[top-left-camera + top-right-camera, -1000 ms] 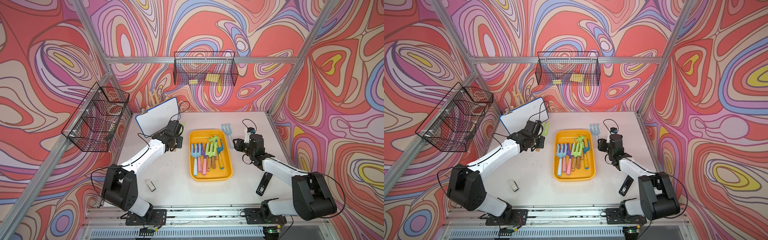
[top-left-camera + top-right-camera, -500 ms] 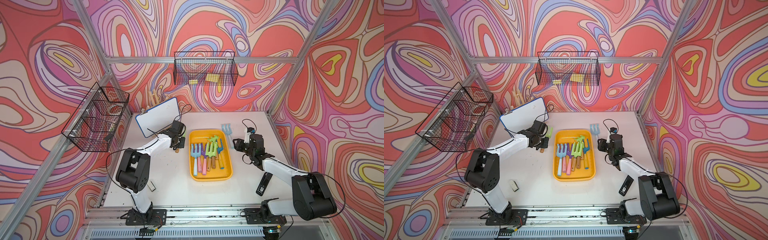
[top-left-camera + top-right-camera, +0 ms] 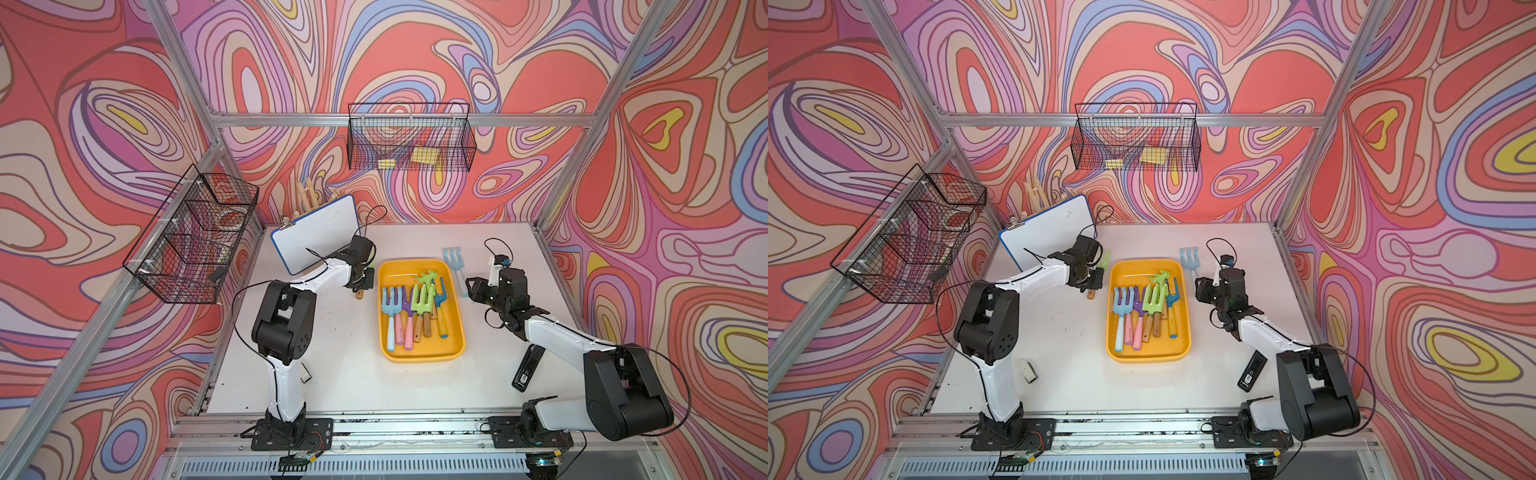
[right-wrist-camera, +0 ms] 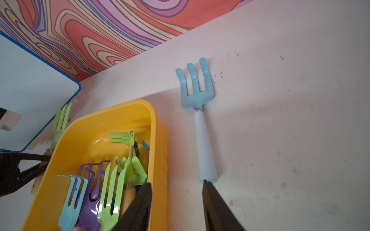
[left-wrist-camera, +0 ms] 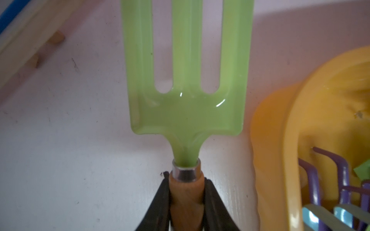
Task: Take the hand rake out of the storage box
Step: Place the rake at the center of the board.
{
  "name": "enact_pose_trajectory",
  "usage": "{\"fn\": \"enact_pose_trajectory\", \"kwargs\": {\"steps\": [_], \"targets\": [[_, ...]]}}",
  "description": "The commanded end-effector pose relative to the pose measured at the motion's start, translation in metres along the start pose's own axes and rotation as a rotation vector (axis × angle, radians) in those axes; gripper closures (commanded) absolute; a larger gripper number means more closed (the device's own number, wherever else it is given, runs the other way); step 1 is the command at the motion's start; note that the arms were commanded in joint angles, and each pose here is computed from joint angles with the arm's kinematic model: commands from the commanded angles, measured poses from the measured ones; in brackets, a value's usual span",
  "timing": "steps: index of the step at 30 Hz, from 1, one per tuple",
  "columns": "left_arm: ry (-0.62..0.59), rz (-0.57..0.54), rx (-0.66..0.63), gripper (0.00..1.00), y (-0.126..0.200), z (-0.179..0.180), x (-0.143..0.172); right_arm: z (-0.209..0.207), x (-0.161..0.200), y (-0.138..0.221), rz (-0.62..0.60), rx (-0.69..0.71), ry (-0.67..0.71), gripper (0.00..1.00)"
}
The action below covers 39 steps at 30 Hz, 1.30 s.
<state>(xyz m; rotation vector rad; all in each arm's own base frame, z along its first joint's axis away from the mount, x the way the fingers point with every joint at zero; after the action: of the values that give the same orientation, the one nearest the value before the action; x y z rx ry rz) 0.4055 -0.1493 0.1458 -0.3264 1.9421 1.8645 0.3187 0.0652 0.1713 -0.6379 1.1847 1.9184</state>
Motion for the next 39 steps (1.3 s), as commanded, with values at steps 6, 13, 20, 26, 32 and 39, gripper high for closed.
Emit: {"fn": "enact_pose_trajectory", "kwargs": {"steps": [6,13,20,26,32,39], "targets": [[0.034,0.044,0.003,0.88,-0.015,-0.001,-0.002,0.000,-0.002,0.000,-0.001,0.002,0.004,0.54],[0.054,0.066,0.047,0.87,-0.026,-0.006,-0.002,0.000,-0.003,0.000,-0.002,0.002,0.003,0.54],[0.048,0.083,0.059,0.87,-0.033,-0.008,0.001,0.000,-0.002,-0.001,0.002,0.005,0.003,0.54],[0.054,0.102,0.057,0.86,-0.041,-0.009,0.004,0.000,-0.003,-0.003,0.006,0.005,0.005,0.54],[0.059,0.109,0.041,0.85,-0.042,-0.008,0.004,0.000,-0.003,-0.003,0.008,0.006,0.004,0.54],[0.052,0.105,0.055,0.78,-0.039,-0.012,0.005,0.000,-0.003,-0.004,0.010,0.006,0.006,0.54]]}}
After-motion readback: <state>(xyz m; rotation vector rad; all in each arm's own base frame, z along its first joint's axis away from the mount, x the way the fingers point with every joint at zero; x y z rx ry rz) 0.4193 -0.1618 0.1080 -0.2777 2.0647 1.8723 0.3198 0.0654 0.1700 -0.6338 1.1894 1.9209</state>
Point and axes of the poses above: each gripper's point midway between its finger pads, its own y axis back along the fingers, its own z axis along the line the jaws close on, x = y × z, the point moved 9 cm from there along y, back along the fingers, and after that the axes turned 3 degrees about -y, right-handed, at the moved point
